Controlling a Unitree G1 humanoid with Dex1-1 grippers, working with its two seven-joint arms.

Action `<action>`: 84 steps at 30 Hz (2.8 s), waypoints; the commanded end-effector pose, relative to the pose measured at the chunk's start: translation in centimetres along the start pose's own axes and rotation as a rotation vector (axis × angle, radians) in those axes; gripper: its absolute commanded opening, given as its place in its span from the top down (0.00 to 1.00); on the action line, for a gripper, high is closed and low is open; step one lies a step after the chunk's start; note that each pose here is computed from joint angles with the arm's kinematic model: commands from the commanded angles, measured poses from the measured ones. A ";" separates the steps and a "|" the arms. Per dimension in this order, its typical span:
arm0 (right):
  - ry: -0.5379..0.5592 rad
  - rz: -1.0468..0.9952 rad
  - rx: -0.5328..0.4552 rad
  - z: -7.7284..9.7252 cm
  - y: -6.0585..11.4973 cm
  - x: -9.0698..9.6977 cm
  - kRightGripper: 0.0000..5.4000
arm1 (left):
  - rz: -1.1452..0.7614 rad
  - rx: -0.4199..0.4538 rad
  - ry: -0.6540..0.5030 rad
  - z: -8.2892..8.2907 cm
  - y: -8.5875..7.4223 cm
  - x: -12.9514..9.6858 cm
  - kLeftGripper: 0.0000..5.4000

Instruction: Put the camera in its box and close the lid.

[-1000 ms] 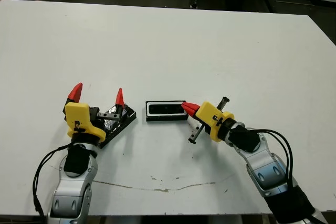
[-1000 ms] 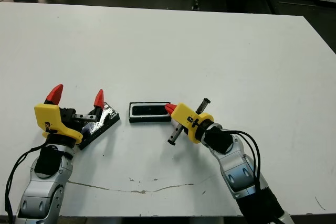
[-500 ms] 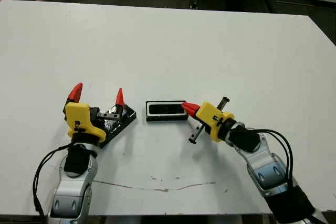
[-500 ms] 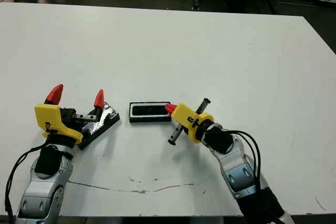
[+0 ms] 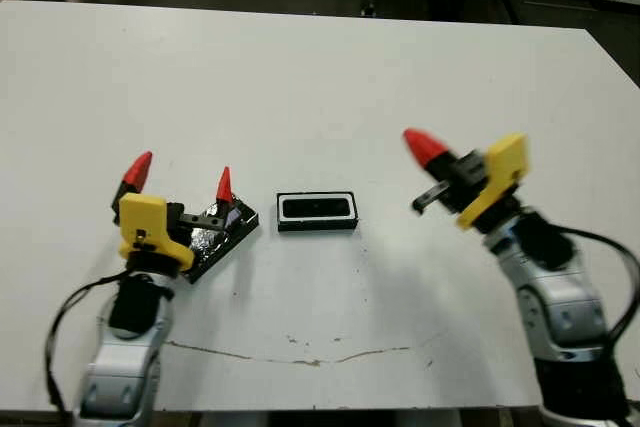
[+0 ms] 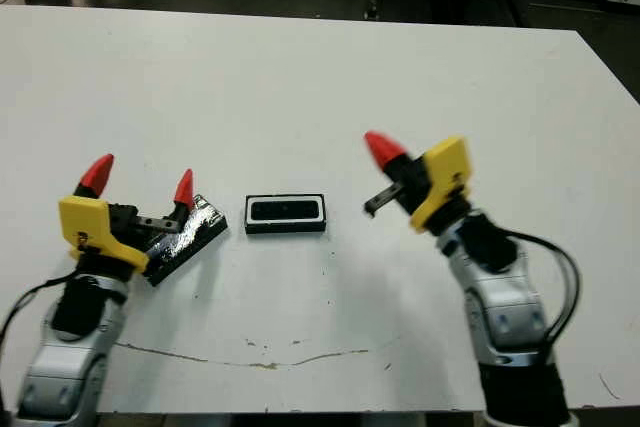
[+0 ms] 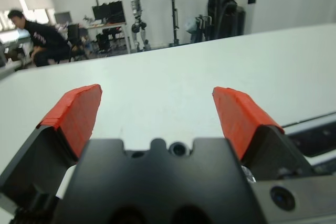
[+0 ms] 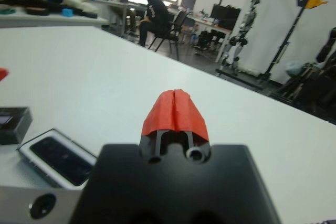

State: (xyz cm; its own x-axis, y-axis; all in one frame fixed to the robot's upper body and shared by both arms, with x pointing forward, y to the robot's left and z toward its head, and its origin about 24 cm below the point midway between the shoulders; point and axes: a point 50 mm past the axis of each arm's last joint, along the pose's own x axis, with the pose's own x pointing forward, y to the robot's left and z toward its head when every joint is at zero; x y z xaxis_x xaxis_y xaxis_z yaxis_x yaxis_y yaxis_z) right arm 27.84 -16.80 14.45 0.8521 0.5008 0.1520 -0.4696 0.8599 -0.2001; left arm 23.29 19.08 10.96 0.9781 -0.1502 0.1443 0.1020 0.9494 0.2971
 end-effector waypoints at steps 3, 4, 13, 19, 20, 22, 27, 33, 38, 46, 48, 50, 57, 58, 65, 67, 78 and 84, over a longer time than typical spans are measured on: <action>0.000 -0.061 -0.001 0.8 -0.9 -0.4 1.00 | -0.141 0.091 0.059 2.6 2.3 0.1 0.00; 0.001 -0.067 0.000 0.8 -0.9 -0.5 1.00 | -0.162 0.100 0.071 3.2 2.6 0.2 0.00; 0.016 -0.089 0.014 0.7 -0.3 -0.4 1.00 | -0.370 -0.132 0.291 6.7 5.0 1.4 0.00; 0.032 -0.110 0.025 0.4 0.1 -0.4 1.00 | -0.509 -0.234 0.479 6.5 4.9 2.1 0.00; 0.036 -0.109 0.023 0.3 0.1 -0.4 1.00 | -0.528 -0.254 0.509 6.3 4.8 2.3 0.00; 0.042 -0.110 0.018 0.1 0.2 -0.5 1.00 | -0.553 -0.275 0.570 6.0 4.6 2.5 0.00; 0.054 -0.116 0.015 -0.1 0.2 -0.6 1.00 | -0.598 -0.271 0.670 5.5 3.4 2.9 0.00; 0.066 -0.118 0.006 -0.3 0.4 -0.7 1.00 | -0.646 -0.189 0.712 5.3 2.2 3.1 0.00; 0.066 -0.114 -0.002 -0.4 0.6 -0.6 1.00 | -0.682 -0.119 0.716 5.2 1.7 3.1 0.00; 0.073 -0.099 -0.001 -0.5 0.8 -0.6 1.00 | -0.713 -0.044 0.749 4.4 1.5 2.9 0.00; 0.071 -0.096 -0.009 -0.5 0.9 -0.6 1.00 | -0.708 -0.032 0.755 4.3 1.5 2.8 0.00; 0.070 -0.095 -0.010 -0.5 0.9 -0.6 1.00 | -0.708 -0.023 0.758 4.2 1.4 2.8 0.00; 0.076 -0.093 -0.016 -0.4 1.0 -0.8 1.00 | -0.693 -0.036 0.767 3.7 1.6 2.8 0.00; 0.075 -0.092 -0.015 -0.4 1.0 -0.8 1.00 | -0.689 -0.042 0.769 3.6 1.6 2.7 0.00; 0.077 -0.093 -0.029 -0.4 1.0 -0.9 1.00 | -0.700 -0.032 0.789 3.0 1.7 2.6 0.00; 0.081 -0.096 -0.035 -0.3 1.1 -0.9 1.00 | -0.714 -0.026 0.795 2.9 1.7 2.6 0.00; 0.076 -0.092 -0.025 -0.2 1.2 -1.1 1.00 | -0.700 -0.013 0.884 1.6 1.8 1.9 0.00; 0.079 -0.093 -0.033 -0.1 1.1 -1.1 1.00 | -0.711 -0.009 0.905 0.8 1.7 1.4 0.00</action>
State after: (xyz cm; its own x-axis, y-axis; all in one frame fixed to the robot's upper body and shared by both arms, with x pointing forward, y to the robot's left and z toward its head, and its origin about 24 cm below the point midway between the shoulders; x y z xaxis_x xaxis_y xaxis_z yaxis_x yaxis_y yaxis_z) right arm 26.57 -16.03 14.17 0.9011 0.4169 0.1192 -0.3870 0.8972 -0.2128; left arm 24.91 19.80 12.91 0.4812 -0.4230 -0.7678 0.6838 0.7292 0.0268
